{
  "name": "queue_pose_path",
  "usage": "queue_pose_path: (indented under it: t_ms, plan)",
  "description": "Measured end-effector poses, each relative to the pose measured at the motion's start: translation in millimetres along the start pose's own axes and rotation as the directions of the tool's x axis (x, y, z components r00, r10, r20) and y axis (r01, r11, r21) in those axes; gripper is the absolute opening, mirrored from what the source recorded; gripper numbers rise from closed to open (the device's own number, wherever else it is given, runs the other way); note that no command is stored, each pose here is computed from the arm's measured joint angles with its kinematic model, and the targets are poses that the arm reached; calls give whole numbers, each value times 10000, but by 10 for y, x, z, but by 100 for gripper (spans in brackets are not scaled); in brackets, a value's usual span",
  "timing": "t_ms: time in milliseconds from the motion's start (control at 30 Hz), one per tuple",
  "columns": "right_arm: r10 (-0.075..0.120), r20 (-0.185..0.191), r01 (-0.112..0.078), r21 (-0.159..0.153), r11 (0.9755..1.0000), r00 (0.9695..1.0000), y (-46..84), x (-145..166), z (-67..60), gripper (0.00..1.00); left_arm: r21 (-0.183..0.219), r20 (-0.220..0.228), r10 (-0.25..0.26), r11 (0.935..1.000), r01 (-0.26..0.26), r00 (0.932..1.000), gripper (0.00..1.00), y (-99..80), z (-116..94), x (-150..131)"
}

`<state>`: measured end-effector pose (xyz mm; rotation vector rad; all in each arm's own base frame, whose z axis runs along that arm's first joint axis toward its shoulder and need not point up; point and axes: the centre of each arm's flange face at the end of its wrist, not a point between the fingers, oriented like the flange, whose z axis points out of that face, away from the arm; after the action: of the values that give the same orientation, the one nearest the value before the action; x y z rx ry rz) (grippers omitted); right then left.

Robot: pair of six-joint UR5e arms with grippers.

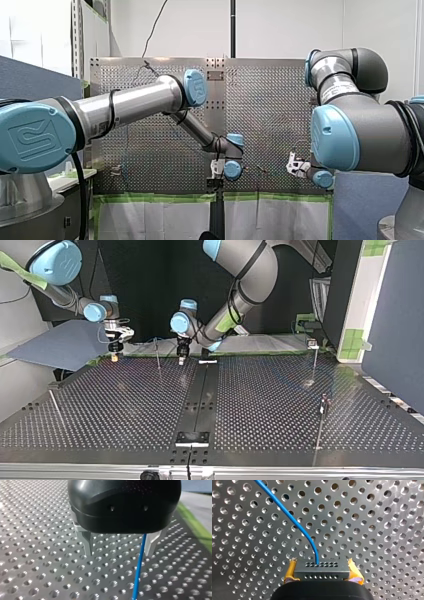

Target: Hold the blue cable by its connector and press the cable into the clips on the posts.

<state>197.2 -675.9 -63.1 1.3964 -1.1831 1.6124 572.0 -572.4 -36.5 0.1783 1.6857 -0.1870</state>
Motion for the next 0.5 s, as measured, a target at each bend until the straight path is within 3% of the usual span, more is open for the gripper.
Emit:
queue_pose_path:
  t_ms: [133,300,500]
  plan:
    - [14,66,-14,4,10000,10000,-20,-10,-5,0,71,-535,605,9982,-602,9967,100,14,-140,106]
    - [33,128,-33,-22,10000,9999,-38,-21,-10,0,306,-1114,1343,9908,-1317,9847,100,-21,-350,300]
    - [61,239,-59,-101,9999,9997,-62,-39,-21,0,1027,-1479,1970,9777,-1830,9692,100,-204,-653,492]
